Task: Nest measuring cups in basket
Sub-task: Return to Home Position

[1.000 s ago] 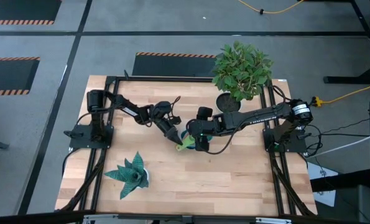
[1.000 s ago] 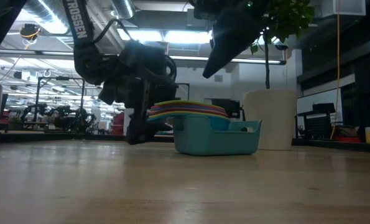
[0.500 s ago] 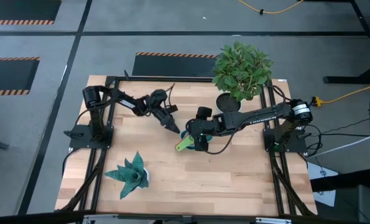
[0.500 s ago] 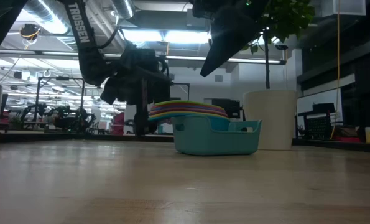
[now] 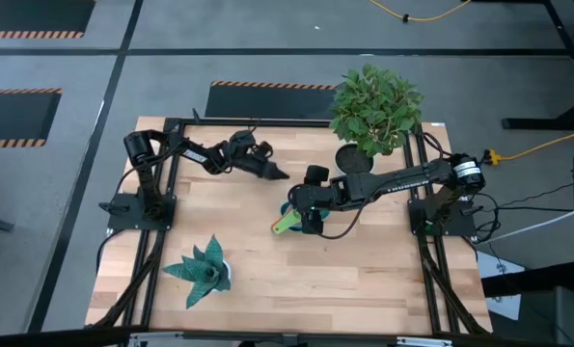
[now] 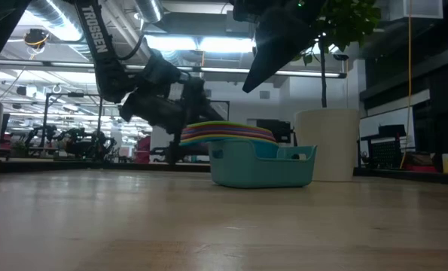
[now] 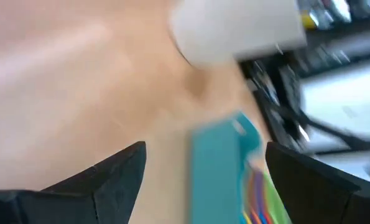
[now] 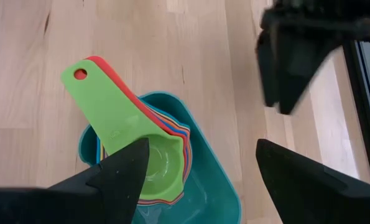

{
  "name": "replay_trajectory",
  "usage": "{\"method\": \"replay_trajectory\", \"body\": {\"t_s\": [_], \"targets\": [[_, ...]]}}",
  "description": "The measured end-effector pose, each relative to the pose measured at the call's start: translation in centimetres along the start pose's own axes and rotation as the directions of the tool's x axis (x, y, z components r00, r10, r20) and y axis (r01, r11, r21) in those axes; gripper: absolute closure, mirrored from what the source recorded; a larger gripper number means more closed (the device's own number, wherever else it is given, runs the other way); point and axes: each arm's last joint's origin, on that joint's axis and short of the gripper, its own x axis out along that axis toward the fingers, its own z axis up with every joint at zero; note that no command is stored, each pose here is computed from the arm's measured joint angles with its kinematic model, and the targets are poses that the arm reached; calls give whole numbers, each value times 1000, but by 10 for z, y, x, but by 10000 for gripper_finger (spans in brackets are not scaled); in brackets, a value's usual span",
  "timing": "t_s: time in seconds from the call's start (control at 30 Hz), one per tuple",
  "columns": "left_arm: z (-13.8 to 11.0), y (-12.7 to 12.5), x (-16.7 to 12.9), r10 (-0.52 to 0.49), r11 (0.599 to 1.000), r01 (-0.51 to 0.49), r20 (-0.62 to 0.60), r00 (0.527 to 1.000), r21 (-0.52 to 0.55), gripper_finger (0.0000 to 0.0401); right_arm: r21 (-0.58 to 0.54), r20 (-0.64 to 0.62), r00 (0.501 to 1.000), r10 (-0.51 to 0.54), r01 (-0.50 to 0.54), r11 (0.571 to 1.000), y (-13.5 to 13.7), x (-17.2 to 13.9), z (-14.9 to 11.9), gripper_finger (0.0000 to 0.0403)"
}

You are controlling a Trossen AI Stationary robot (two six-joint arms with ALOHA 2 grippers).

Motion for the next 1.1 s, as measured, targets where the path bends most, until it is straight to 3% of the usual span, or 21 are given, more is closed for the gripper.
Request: {"method": "replay_trajectory", "body": {"t_s": [0.17,0.3,0.33,0.4,0.5,0.6,0.7,0.9,1.03,1.1], "targets": [[5,4,-1,152,988,-152,184,971,-15,77,0,0,1000,0,0,1000,0,0,0,103],[8,7,-3,185,983,-184,231,955,-24,77,1,0,1000,0,0,1000,0,0,0,103],[10,7,-3,178,983,-181,238,955,-9,77,0,0,1000,0,0,1000,0,0,0,103],[13,4,-4,143,975,-180,255,956,130,77,-1,0,1000,0,0,1000,0,0,0,103],[16,-10,-6,12,913,-103,226,974,394,77,1,0,1000,0,0,1000,0,0,0,103],[17,-36,-10,-87,859,-49,240,967,510,77,-1,1,1000,0,0,1000,0,0,0,103],[18,-65,-22,-141,774,-51,250,958,631,77,0,1,1000,0,0,1000,0,0,0,103],[7,-130,-71,-129,649,-143,293,947,747,77,0,4,1000,0,0,1000,0,0,0,103],[-12,-169,-121,-133,591,-183,319,938,785,77,2,5,1000,0,0,1000,0,0,0,103],[-25,-182,-148,-146,582,-182,322,935,793,77,3,6,1000,0,0,1000,0,0,1,103]]}}
